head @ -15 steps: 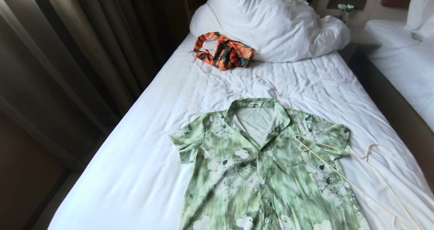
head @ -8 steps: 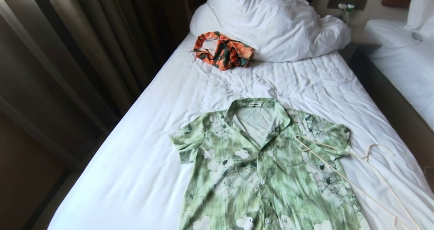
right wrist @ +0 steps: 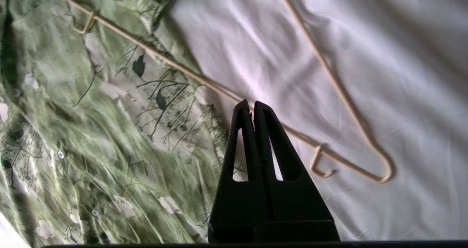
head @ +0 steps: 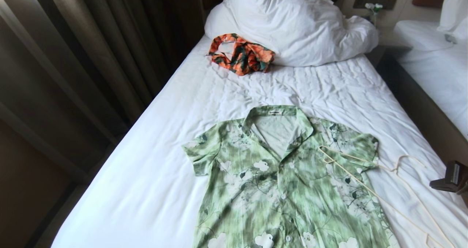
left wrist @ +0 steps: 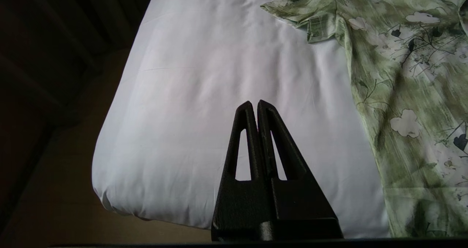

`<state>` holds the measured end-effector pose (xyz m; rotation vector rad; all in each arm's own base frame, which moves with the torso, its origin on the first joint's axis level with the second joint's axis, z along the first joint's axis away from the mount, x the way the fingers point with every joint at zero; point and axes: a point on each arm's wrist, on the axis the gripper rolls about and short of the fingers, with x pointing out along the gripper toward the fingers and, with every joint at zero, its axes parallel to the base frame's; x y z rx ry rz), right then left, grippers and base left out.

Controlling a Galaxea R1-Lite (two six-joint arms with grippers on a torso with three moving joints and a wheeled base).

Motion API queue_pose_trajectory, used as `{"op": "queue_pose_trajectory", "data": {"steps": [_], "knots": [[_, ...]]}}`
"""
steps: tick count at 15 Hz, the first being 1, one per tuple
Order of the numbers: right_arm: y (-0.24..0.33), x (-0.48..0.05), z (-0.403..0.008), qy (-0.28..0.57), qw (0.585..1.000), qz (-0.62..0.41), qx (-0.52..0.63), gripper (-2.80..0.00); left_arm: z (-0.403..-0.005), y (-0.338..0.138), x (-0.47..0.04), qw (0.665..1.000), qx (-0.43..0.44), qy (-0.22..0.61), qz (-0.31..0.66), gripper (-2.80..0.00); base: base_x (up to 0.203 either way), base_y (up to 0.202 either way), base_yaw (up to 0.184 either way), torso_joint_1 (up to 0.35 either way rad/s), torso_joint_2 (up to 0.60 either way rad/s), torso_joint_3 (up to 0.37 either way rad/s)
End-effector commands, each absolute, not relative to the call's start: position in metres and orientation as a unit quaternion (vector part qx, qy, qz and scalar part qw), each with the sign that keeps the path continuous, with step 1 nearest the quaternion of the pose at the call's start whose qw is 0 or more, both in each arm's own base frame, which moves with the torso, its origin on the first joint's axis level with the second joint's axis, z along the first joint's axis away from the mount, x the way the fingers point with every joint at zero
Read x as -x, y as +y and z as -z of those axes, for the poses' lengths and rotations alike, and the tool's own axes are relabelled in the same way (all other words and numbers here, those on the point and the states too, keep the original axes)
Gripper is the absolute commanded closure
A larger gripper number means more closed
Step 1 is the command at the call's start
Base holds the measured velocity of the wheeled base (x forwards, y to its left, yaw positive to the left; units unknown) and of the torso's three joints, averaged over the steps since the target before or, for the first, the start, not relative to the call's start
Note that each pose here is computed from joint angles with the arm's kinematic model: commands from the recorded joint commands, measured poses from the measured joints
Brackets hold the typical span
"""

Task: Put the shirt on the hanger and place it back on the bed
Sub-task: Lift the shirt and hanger

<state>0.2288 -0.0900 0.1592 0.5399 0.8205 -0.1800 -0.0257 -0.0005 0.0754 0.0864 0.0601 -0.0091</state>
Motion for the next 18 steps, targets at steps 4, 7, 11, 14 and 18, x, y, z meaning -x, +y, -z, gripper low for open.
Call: {"op": "queue_pose_trajectory", "data": {"steps": [4,7,11,14,18], "knots": [[-0.142,-0.243,-0.128,0.459,0.838,0.103,-0.276,0.0,-0.075,-0.001,0.026,0.999,-0.043,0.03,0.004,0.0,0.0,0.0,0.0,0.0,0.0,0.0],[-0.161,-0.243,-0.118,0.473,0.833,0.084,-0.275,0.0,-0.075,-0.001,0.026,0.999,-0.043,0.03,0.004,0.0,0.0,0.0,0.0,0.0,0.0,0.0],[-0.18,-0.248,-0.1,0.452,0.837,-0.014,-0.308,-2.8,-0.075,-0.001,0.026,0.999,-0.043,0.03,0.004,0.0,0.0,0.0,0.0,0.0,0.0,0.0],[-0.186,-0.25,-0.083,0.438,0.837,-0.078,-0.318,-2.8,-0.075,-0.001,0.026,0.999,-0.043,0.03,0.004,0.0,0.0,0.0,0.0,0.0,0.0,0.0],[-0.186,-0.253,-0.068,0.415,0.842,-0.148,-0.312,-2.8,-0.075,-0.001,0.026,0.999,-0.043,0.03,0.004,0.0,0.0,0.0,0.0,0.0,0.0,0.0]]}}
